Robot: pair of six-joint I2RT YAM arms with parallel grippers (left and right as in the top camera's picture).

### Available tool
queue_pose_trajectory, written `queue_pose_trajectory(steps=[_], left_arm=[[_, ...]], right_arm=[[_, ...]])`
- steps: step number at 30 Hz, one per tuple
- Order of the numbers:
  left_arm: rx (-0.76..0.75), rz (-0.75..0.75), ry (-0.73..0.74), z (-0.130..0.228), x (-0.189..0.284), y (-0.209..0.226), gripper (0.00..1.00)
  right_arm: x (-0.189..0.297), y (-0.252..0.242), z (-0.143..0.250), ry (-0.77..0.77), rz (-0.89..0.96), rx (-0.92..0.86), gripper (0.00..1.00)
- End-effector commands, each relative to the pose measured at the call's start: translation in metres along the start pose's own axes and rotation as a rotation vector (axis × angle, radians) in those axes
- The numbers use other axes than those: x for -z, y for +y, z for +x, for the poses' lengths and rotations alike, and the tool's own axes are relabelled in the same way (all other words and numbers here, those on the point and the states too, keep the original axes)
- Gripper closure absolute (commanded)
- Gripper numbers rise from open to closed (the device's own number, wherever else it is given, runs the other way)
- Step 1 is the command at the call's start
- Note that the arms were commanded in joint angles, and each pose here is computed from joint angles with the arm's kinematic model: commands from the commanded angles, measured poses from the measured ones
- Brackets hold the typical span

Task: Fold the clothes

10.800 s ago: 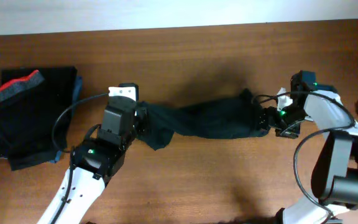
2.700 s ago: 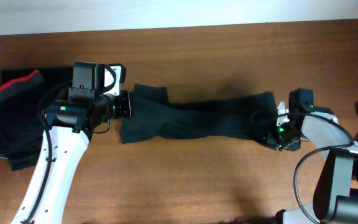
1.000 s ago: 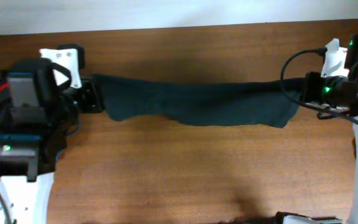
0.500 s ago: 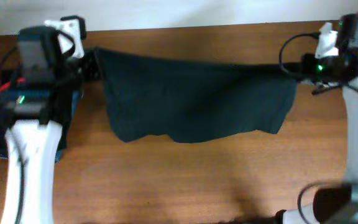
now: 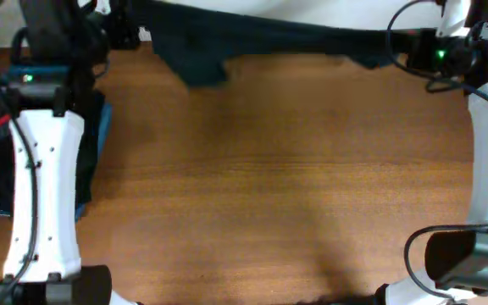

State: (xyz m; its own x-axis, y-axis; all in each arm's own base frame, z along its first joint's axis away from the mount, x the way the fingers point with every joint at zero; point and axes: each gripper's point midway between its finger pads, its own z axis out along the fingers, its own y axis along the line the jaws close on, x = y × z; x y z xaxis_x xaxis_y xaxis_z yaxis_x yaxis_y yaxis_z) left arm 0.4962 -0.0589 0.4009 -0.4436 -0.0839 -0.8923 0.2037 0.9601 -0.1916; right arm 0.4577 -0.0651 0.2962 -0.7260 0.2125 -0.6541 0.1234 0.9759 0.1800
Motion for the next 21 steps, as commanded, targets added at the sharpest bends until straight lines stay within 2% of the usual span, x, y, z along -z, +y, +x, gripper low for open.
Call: queue_pose_trajectory(steps=[1,5,8,13,16,21], left_arm=[[0.026,-0.046,0.208,0.051,0.003,0.014,1.00],[0.092,-0.068,0.484,0.119,0.006,0.020,1.00],[0.157,-0.091,0.754,0.180,0.014,0.024,1.00],[0.209,-0.103,1.059,0.249,0.021,0.029,1.00],[0.222,-0.100,1.171,0.282,0.022,0.032,1.00],[0.247,-0.104,1.276,0.314,0.032,0.032,1.00]], right_arm=[[0.003,-0.009,0.039,0.157,0.044,-0.033,0.96],[0.004,-0.026,0.093,0.363,0.139,-0.054,0.96],[0.003,-0.040,0.135,0.516,0.206,-0.059,0.96],[-0.014,-0.048,0.193,0.683,0.223,-0.072,0.96],[-0.023,-0.052,0.228,0.770,0.225,-0.081,0.96],[-0.030,-0.055,0.268,0.861,0.229,-0.095,0.96]])
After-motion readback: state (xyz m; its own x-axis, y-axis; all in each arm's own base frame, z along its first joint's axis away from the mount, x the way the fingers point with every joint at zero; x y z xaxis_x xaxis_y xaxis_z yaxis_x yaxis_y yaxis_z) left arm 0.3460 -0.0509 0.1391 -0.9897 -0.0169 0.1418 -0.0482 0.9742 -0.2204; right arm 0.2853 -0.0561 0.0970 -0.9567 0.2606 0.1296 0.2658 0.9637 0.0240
